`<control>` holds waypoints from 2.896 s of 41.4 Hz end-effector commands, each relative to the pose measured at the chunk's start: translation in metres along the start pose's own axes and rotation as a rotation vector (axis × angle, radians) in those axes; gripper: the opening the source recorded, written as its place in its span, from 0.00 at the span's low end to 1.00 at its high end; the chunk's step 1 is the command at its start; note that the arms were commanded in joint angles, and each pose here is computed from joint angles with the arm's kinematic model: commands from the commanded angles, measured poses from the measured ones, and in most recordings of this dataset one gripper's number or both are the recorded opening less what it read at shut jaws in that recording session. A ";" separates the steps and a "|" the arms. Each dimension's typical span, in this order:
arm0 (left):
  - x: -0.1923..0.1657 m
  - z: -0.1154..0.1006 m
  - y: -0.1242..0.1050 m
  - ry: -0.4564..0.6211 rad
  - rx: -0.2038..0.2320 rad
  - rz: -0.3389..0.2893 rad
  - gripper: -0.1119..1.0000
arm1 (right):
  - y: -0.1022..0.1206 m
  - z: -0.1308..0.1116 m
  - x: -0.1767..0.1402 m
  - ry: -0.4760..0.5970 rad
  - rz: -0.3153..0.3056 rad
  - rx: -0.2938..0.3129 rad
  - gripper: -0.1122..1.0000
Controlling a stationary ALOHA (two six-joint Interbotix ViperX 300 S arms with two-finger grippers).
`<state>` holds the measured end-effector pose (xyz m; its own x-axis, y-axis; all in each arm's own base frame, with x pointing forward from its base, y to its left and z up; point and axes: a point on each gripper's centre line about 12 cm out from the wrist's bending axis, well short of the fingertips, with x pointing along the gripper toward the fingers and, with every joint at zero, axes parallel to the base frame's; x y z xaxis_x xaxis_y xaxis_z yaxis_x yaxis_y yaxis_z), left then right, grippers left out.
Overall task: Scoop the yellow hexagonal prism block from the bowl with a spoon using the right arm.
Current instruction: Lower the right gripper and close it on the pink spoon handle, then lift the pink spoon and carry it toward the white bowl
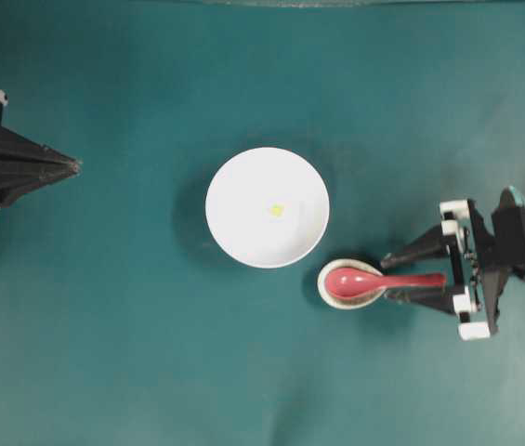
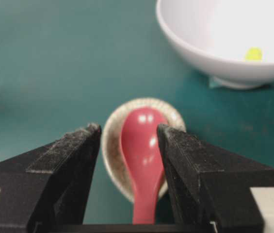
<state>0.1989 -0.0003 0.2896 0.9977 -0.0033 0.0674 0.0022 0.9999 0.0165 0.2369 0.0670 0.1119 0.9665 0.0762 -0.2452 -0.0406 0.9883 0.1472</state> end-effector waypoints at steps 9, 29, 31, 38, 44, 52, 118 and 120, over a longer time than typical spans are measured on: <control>0.002 0.005 0.000 -0.012 0.002 0.001 0.10 | 0.007 -0.022 -0.001 0.010 0.004 -0.052 0.60; 0.003 0.005 0.000 -0.012 0.001 -0.001 0.10 | -0.001 -0.038 -0.001 0.063 -0.040 -0.075 0.60; 0.003 0.005 0.000 -0.012 0.002 0.001 0.10 | -0.001 -0.038 0.000 0.062 -0.041 -0.075 0.60; 0.003 0.005 0.000 -0.012 0.002 0.001 0.10 | -0.002 -0.038 0.000 0.064 -0.046 -0.073 0.58; 0.002 0.005 0.000 -0.011 0.002 0.001 0.10 | -0.002 -0.038 0.001 0.062 -0.048 -0.071 0.49; 0.003 0.005 0.000 -0.011 0.002 0.001 0.10 | -0.001 -0.036 0.002 0.052 -0.045 -0.060 0.31; 0.003 0.002 0.000 0.020 0.006 0.001 0.10 | -0.060 0.147 0.041 0.467 -0.070 0.064 0.31; 0.003 0.002 0.000 0.018 0.006 0.001 0.10 | -0.064 0.150 0.045 0.506 -0.073 0.070 0.31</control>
<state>0.1991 -0.0002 0.2853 0.9995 -0.0027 0.0306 0.0022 0.9999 0.0165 0.3111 -0.0053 0.2207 0.7319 0.0780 -0.6769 0.0504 0.9845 0.1679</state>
